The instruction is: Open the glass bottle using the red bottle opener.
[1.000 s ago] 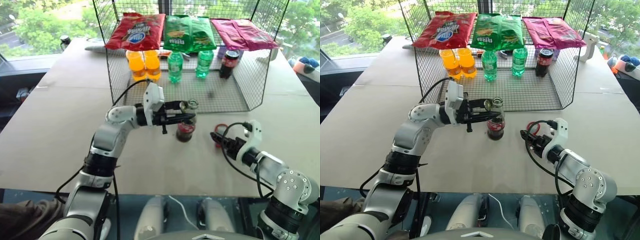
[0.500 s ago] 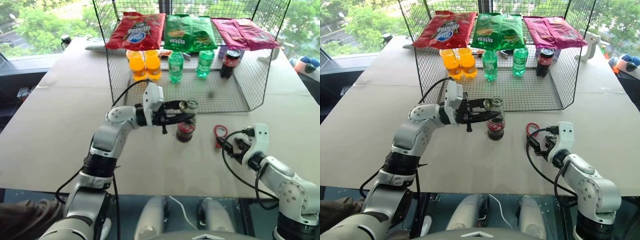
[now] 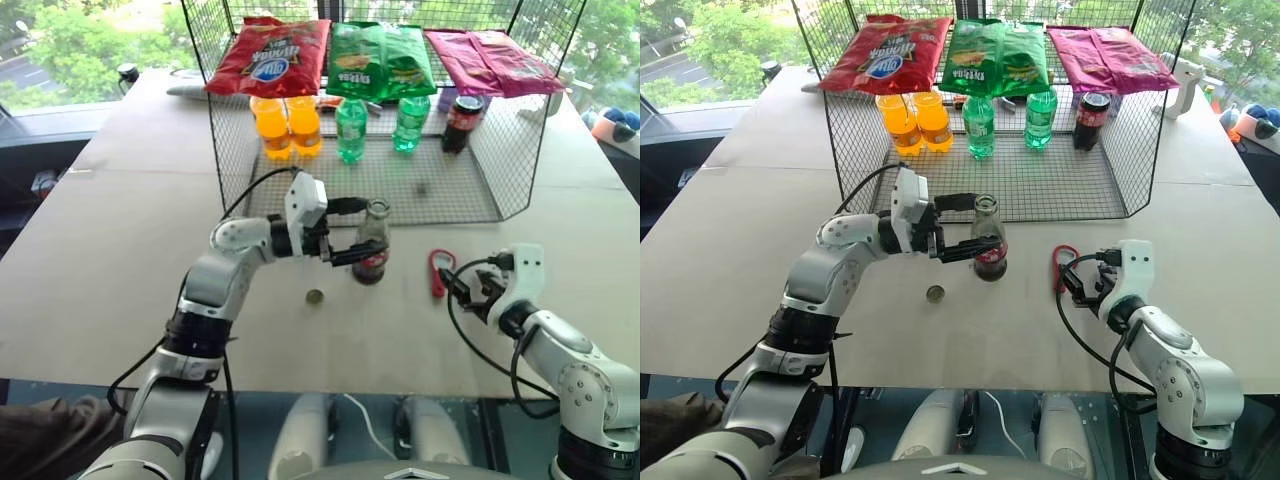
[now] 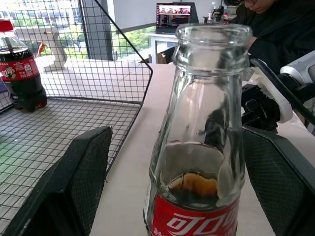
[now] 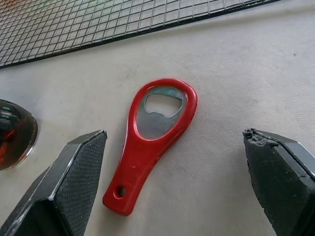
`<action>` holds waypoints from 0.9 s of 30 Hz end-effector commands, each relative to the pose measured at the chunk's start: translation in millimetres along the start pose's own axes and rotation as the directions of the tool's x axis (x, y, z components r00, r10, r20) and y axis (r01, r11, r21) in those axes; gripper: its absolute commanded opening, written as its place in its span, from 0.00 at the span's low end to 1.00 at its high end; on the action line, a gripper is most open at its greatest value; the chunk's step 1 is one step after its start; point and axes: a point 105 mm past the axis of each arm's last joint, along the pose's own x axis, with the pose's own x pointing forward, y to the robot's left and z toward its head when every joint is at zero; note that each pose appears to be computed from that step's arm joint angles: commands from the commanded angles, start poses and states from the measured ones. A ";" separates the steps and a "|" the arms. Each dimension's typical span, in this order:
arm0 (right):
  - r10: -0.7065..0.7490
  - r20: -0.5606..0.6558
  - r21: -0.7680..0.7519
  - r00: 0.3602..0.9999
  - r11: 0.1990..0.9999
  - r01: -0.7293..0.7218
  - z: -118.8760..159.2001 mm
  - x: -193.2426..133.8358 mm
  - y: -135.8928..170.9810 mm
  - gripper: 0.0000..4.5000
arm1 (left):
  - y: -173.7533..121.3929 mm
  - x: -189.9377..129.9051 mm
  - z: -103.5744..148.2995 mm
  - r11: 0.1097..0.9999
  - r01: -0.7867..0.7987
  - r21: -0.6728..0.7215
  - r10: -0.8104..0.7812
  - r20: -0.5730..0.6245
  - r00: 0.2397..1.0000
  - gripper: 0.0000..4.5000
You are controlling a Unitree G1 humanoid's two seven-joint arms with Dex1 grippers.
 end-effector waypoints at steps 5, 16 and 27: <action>0.111 0.171 -0.270 0.979 0.961 -0.062 28.2 -19.7 18.3 1.00 | -2.0 -30.5 10.9 0.995 -0.102 0.012 0.102 0.044 0.994 0.93; 0.219 0.137 -0.495 0.966 0.860 -0.124 17.5 -86.0 10.1 1.00 | -23.4 -103.3 -17.9 0.950 -0.298 -0.092 0.289 -0.102 0.952 0.97; 0.186 0.023 -0.540 0.982 0.829 -0.144 -3.6 -135.9 -34.1 1.00 | -34.5 -183.7 -49.3 0.841 -0.534 -0.089 0.494 -0.280 0.823 0.97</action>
